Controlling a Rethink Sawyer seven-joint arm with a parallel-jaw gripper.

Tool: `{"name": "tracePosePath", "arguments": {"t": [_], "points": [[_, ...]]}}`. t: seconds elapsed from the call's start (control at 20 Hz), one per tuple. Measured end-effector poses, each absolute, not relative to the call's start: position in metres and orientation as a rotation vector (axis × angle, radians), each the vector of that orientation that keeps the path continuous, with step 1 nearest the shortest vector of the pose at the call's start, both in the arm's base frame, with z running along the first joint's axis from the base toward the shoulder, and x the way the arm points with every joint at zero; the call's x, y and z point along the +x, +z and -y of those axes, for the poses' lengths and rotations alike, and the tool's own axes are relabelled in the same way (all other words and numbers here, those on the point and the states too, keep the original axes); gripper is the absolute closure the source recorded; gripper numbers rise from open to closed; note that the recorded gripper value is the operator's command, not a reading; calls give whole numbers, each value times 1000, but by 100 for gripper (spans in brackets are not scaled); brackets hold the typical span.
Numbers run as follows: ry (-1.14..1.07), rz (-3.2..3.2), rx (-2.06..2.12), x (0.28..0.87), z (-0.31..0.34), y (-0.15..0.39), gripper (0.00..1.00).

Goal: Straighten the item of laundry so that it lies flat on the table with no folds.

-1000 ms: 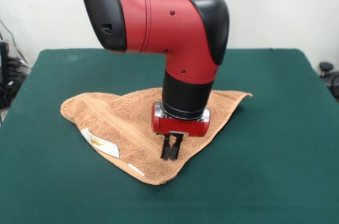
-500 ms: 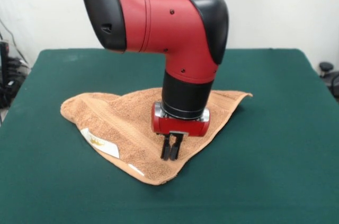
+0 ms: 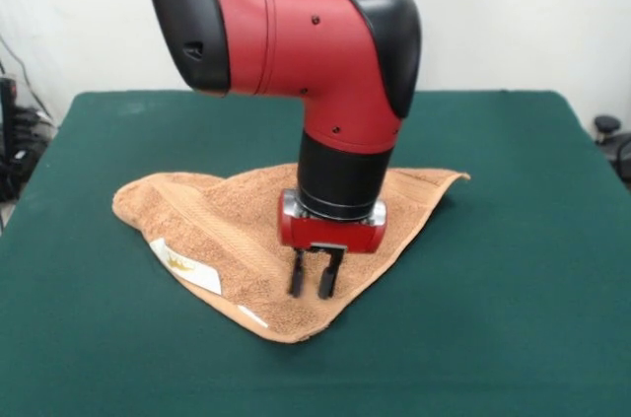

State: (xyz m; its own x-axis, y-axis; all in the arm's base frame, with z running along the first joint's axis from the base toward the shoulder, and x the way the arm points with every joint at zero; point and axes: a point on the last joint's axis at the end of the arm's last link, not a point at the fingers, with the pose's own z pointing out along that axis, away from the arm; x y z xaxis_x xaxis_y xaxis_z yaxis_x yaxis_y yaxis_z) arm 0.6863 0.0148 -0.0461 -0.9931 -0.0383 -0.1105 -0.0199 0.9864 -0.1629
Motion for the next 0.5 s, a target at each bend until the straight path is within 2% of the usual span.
{"name": "tracePosePath", "arguments": {"t": [0.5], "points": [[-252,-3004,37,691,21,-38,0]]}}
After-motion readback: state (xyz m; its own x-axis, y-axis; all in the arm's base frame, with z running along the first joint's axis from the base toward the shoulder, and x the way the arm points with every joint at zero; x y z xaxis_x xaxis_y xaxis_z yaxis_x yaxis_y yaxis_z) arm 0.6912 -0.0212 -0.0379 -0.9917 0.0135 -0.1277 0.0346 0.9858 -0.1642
